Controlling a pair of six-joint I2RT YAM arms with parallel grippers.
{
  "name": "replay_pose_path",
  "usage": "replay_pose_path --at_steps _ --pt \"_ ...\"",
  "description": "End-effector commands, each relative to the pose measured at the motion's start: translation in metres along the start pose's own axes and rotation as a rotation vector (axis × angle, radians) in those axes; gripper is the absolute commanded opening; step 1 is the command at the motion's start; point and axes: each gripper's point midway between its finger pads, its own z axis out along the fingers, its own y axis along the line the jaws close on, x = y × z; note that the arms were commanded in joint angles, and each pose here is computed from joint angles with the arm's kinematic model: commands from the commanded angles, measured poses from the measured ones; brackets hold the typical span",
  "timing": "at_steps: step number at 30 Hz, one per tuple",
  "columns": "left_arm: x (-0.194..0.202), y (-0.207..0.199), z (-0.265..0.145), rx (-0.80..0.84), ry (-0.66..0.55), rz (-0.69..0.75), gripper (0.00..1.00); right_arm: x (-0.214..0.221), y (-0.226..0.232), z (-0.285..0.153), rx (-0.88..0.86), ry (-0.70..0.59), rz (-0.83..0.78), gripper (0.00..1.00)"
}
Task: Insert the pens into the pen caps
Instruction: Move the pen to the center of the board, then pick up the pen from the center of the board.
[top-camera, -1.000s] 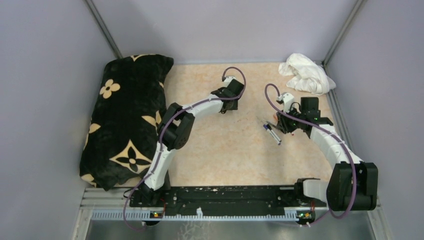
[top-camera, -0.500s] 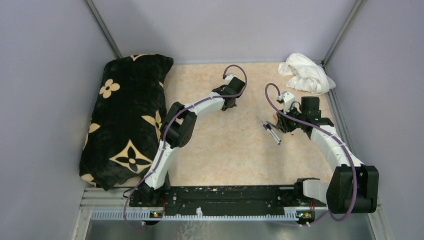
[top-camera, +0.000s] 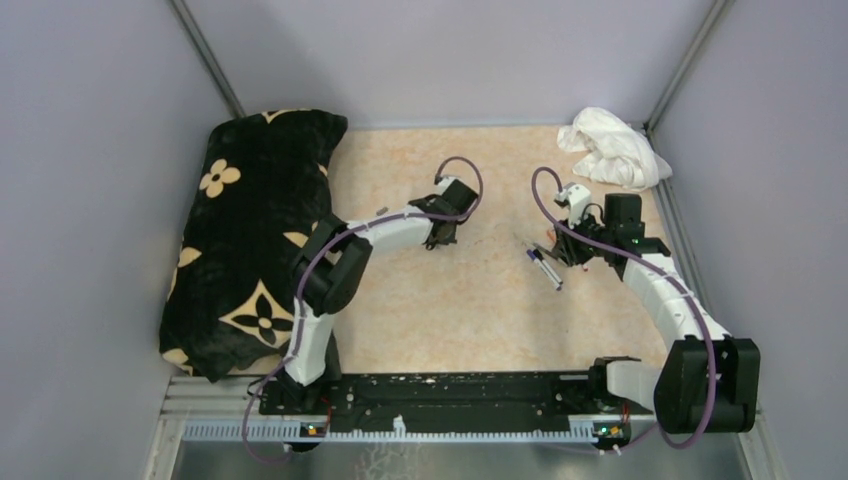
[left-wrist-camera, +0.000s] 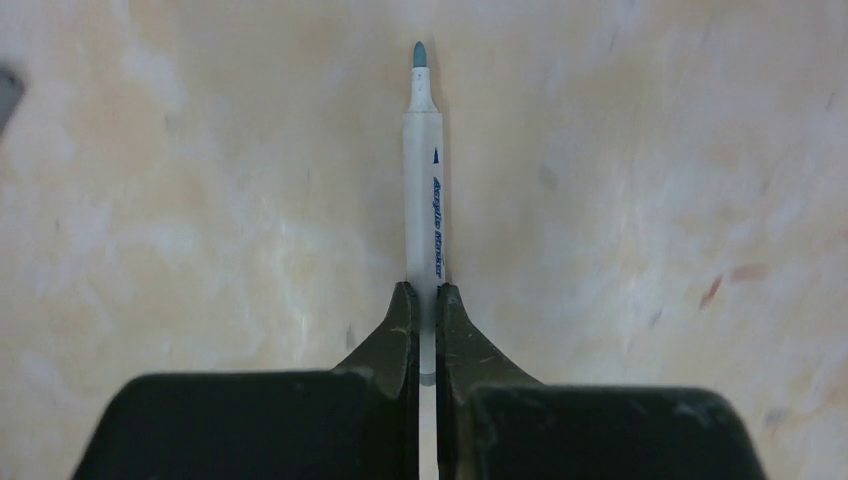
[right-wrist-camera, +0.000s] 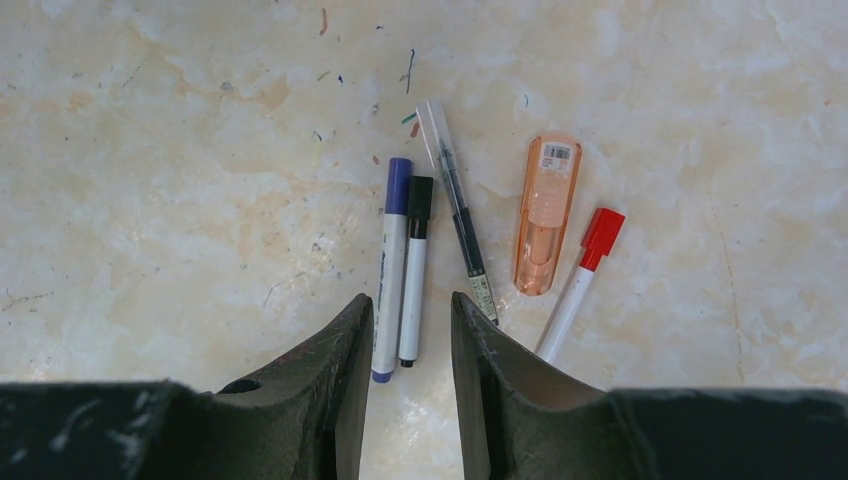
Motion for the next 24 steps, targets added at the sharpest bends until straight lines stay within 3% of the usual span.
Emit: replay_pose_path --at_steps 1,8,17,21,24 --pt "0.091 0.010 -0.037 -0.024 0.154 0.183 0.00 -0.019 -0.004 -0.008 0.011 -0.069 -0.028 0.34" --pt "0.173 0.024 -0.082 -0.013 0.248 0.181 0.07 -0.020 -0.002 -0.007 -0.002 -0.075 -0.028 0.34" --pt "0.182 0.030 -0.082 -0.017 0.260 0.187 0.42 -0.019 0.000 -0.006 -0.014 -0.073 -0.026 0.34" --pt "0.182 0.027 -0.072 -0.043 0.270 0.217 0.41 -0.019 0.001 -0.006 -0.016 -0.073 -0.027 0.34" --pt "0.186 0.023 -0.067 -0.035 0.292 0.228 0.28 -0.019 0.001 -0.006 -0.021 -0.073 -0.029 0.34"
